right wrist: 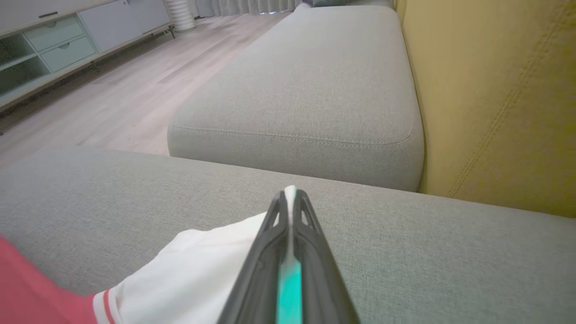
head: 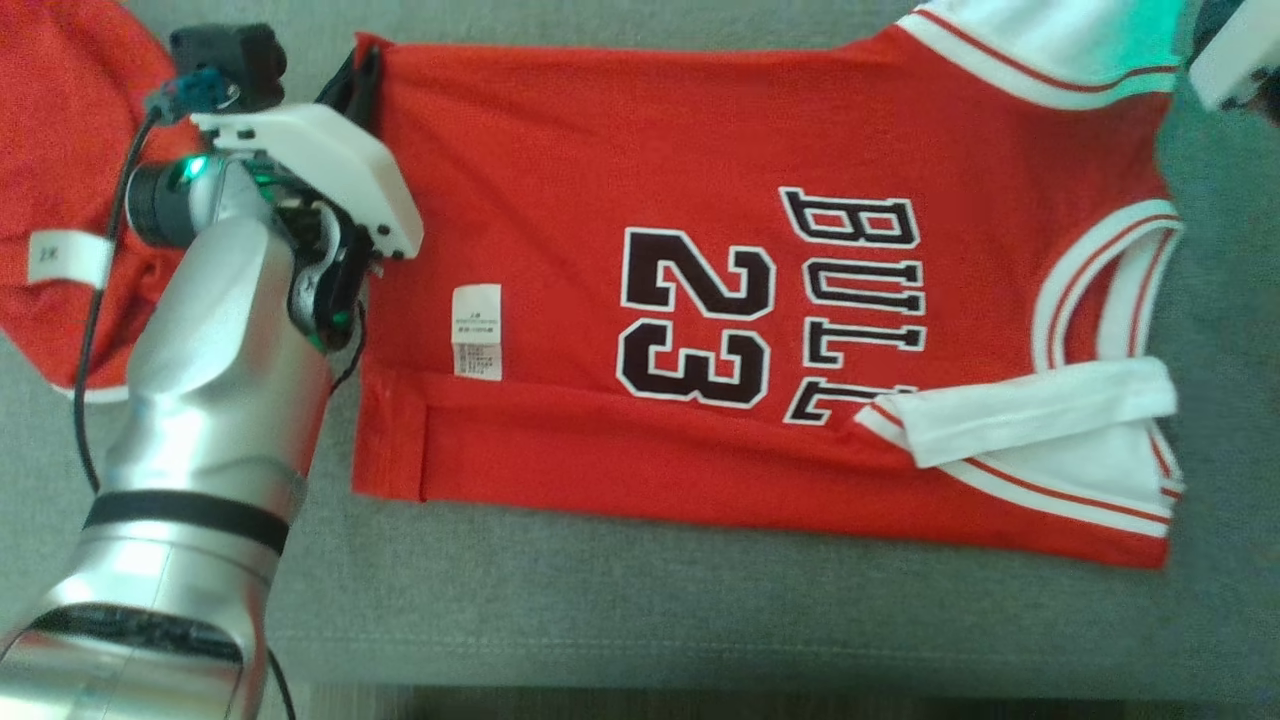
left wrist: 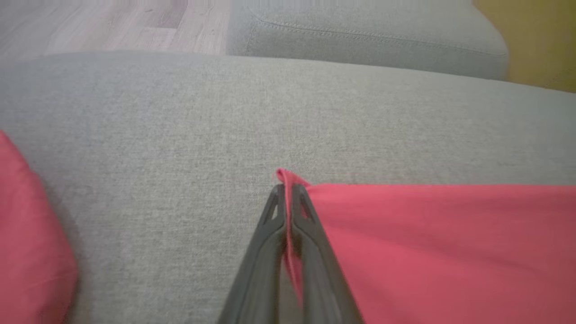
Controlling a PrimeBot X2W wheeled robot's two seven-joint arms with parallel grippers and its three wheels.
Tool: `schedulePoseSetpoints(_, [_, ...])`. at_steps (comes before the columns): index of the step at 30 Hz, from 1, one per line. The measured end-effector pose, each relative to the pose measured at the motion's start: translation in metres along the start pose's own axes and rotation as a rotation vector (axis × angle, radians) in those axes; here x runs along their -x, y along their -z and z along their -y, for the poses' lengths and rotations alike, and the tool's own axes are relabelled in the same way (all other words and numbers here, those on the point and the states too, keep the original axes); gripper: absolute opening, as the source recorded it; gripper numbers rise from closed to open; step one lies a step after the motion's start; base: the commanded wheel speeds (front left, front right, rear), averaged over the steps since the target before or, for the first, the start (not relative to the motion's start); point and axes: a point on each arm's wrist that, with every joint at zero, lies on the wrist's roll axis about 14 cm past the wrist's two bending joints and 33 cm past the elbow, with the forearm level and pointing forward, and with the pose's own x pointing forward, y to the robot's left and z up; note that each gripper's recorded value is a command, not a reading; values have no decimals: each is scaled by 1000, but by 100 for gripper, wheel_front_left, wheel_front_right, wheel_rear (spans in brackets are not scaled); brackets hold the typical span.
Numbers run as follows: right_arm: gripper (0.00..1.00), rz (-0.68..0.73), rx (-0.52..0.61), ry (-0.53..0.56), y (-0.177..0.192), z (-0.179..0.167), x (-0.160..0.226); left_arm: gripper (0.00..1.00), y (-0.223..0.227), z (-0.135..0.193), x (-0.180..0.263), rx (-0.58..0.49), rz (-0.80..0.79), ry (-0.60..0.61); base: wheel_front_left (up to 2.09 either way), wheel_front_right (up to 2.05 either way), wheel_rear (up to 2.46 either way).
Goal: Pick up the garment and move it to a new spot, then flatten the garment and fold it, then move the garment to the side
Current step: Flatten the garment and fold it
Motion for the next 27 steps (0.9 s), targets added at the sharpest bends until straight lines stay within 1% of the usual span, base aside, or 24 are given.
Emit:
schedulePoseSetpoints(5, [0,61,-3,-10,-13,-8,24,0,-12,7,12,3,53,13,0,0,0])
schedulePoseSetpoints(8, [0,81,-22,-35,-7,-21,41,0,-7,8,24,17,68,12,0,0,0])
schedulePoseSetpoints(10, [0,79,-45,-51,7,-30,55,0,1,10,33,20,71,10,0,0,0])
schedulePoseSetpoints(13, [0,46,-90,-59,38,-39,78,0,14,15,47,46,74,16,0,0,0])
schedulePoseSetpoints(16, [0,4,-164,-65,69,-53,99,0,25,21,58,58,66,28,0,0,0])
schedulePoseSetpoints(18, [0,-8,-208,-55,84,-58,111,0,31,24,66,62,64,32,0,0,0])
schedulePoseSetpoints(23, [0,-12,-294,-1,105,-54,137,0,34,22,81,53,80,27,0,0,0])
schedulePoseSetpoints(27, [0,-19,-344,24,117,-57,151,0,24,14,87,53,118,4,0,0,0])
